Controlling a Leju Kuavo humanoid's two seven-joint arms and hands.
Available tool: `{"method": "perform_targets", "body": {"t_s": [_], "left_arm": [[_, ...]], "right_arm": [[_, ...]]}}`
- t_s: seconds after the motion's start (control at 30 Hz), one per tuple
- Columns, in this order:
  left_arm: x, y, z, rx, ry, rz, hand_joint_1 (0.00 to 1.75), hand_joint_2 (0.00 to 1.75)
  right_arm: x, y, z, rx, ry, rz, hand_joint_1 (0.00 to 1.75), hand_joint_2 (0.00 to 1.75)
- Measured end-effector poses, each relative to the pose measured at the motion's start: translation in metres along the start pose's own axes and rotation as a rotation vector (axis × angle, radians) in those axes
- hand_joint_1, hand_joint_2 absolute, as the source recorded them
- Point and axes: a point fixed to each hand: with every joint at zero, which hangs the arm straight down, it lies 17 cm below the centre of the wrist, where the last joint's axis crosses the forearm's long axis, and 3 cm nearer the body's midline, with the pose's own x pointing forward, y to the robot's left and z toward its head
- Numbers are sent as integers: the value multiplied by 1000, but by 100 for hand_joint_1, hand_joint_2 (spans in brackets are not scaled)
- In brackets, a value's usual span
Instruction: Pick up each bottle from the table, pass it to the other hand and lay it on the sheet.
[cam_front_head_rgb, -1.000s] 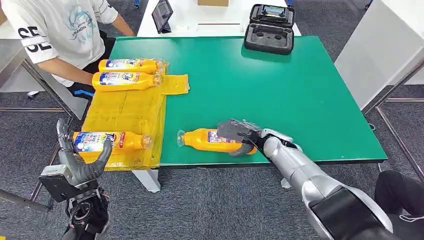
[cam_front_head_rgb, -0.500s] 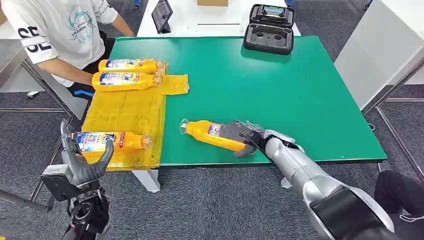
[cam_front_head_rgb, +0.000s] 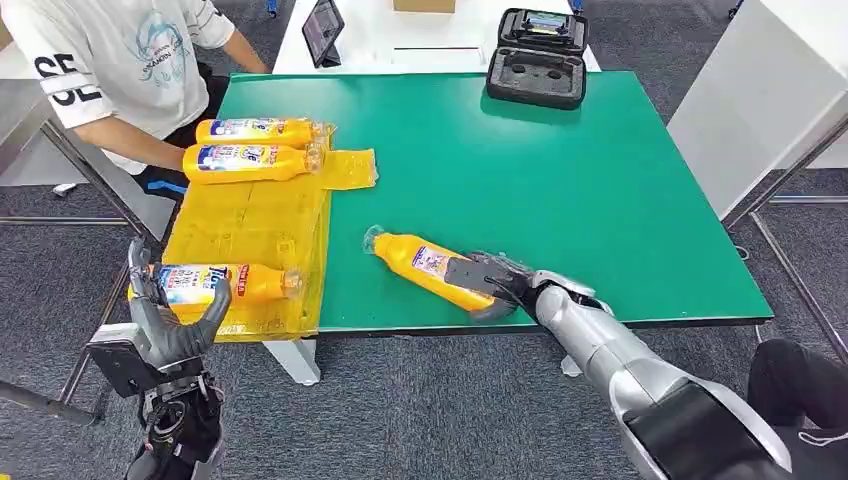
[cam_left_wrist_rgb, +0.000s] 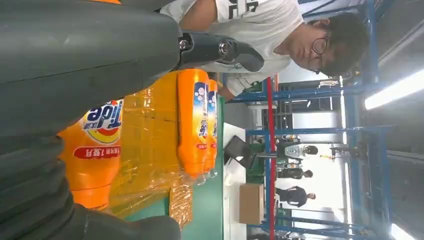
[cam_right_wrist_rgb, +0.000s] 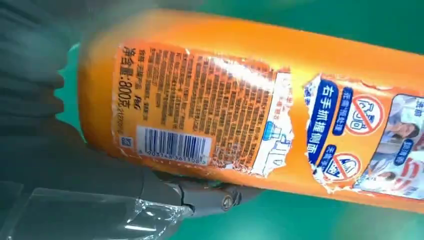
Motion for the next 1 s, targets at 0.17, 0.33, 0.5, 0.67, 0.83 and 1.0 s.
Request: {"method": "perform_targets", "body": {"t_s": [0.17, 0.33, 0.5, 0.67, 0.83, 1.0], "left_arm": [[-3, 0, 1, 0, 11, 2, 0, 175], [-6, 0, 3, -1, 18, 1, 0, 175], [-6, 1, 2, 5, 21, 3, 0, 175], [-7, 1, 2, 3, 22, 5, 0, 175], [-8, 0, 3, 1, 26, 3, 0, 175], [-11, 2, 8, 4, 43, 15, 0, 175]], "right_arm": [[-2, 1, 0, -4, 4, 3, 166, 175], [-5, 3, 1, -5, 8, 4, 171, 175], [-7, 2, 1, -15, 12, 4, 171, 175], [-9, 1, 1, -18, 17, 6, 173, 175], [-9, -4, 1, -43, 13, 11, 175, 175], [18, -18, 0, -168, -126, -16, 175, 175]]}}
